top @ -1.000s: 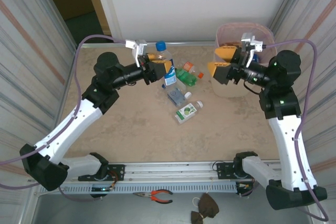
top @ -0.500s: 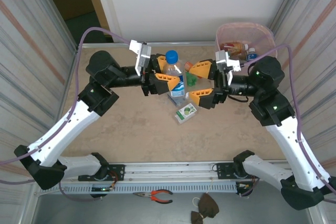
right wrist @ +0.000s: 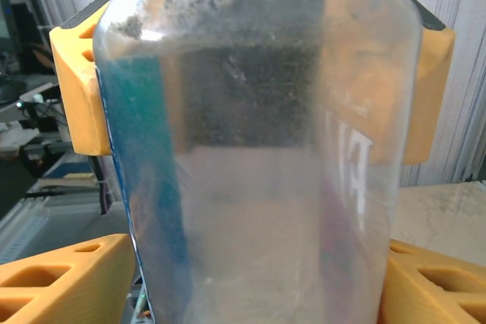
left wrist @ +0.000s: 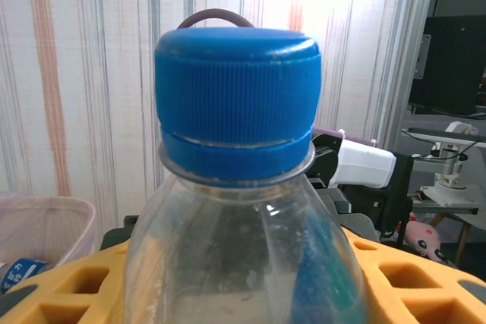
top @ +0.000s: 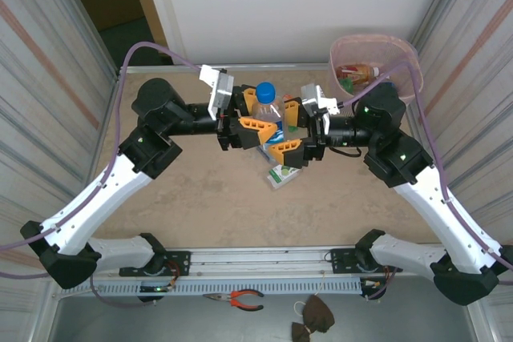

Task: Put the plastic bottles in the bin

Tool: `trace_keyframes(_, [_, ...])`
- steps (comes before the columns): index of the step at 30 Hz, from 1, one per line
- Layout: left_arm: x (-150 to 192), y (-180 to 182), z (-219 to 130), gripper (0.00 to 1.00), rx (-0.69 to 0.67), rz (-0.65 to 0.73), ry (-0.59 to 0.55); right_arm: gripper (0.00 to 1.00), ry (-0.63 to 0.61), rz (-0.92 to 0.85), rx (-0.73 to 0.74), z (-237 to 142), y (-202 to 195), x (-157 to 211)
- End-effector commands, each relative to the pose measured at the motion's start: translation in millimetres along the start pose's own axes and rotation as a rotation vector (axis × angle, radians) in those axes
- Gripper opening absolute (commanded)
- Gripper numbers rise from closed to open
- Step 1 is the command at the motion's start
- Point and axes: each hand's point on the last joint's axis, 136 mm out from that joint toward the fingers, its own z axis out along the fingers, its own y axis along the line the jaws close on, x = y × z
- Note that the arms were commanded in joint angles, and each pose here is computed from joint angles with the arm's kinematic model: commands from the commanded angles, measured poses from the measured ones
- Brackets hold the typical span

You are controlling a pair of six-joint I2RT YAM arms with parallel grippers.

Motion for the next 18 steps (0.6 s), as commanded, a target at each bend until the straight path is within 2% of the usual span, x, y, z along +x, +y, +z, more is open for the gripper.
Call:
trace_keyframes(1, [-17.2, -9.0, -3.8, 0.48, -0.006, 0.058, -0.034, 0.71, -0.016, -0.038, 0.018, -1.3, 1.3, -11.0])
trace_keyframes(9, [-18.8, -8.7, -4.0, 0.49, -0.007, 0.068, -0.038, 0.59, -0.014, -0.042, 0.024, -1.1, 0.1, -11.6])
trace_keyframes(16, [-18.3, -7.4, -3.8, 0.55, -0.013, 0.069, -0.037, 0.49, -0.019, -0.045, 0.037, -3.0, 0.2, -13.9])
trace_keyframes(18, [-18.9, -7.5, -4.0, 0.6, -0.015, 0.07, -0.039, 0.48, -0.022, -0.046, 0.046, -3.5, -1.1, -14.7])
